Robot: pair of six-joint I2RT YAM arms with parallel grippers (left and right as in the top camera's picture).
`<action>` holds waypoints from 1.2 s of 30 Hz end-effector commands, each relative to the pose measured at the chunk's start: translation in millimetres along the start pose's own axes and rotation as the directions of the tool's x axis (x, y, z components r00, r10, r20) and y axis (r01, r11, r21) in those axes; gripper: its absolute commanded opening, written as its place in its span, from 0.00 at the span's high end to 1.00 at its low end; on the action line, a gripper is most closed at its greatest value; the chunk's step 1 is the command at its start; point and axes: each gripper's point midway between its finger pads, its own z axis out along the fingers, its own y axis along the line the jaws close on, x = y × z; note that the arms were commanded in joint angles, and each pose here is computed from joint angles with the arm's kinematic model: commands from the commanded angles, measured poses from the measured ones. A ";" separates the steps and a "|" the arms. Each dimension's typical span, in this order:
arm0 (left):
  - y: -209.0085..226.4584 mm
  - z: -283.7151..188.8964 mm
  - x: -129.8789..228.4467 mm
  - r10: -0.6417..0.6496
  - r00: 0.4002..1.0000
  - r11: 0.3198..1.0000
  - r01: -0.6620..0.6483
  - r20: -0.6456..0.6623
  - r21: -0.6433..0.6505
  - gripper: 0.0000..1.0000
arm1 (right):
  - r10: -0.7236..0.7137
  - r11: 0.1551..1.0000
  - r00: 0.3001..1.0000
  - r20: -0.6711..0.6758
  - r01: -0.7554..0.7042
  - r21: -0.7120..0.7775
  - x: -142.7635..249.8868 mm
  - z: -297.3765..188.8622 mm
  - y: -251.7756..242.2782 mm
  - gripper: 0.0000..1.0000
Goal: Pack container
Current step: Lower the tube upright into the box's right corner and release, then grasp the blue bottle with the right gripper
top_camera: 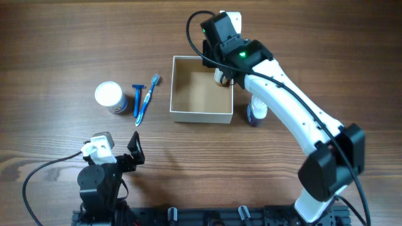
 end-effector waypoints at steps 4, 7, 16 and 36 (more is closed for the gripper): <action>-0.2 -0.3 -1.4 -0.007 1.000 1.000 0.007 0.010 0.000 0.00 | 0.096 0.995 0.992 0.076 -0.094 -0.024 -18.1 -105.6 -40.9 0.14; -0.3 -0.3 -1.5 -0.007 1.000 1.000 0.007 0.010 0.001 0.00 | 0.172 0.980 0.985 -0.016 -0.170 0.105 11.2 -114.4 -76.3 0.11; -0.3 -0.3 -1.4 -0.007 1.000 1.000 0.007 0.010 0.001 0.00 | 0.209 0.962 0.932 -0.297 -0.141 0.234 102.9 -56.3 -116.8 0.11; -0.3 -0.3 -1.4 -0.007 1.000 1.000 0.007 0.010 0.001 0.00 | 0.148 0.986 0.912 -0.383 -0.107 0.126 157.4 -8.4 -106.9 0.35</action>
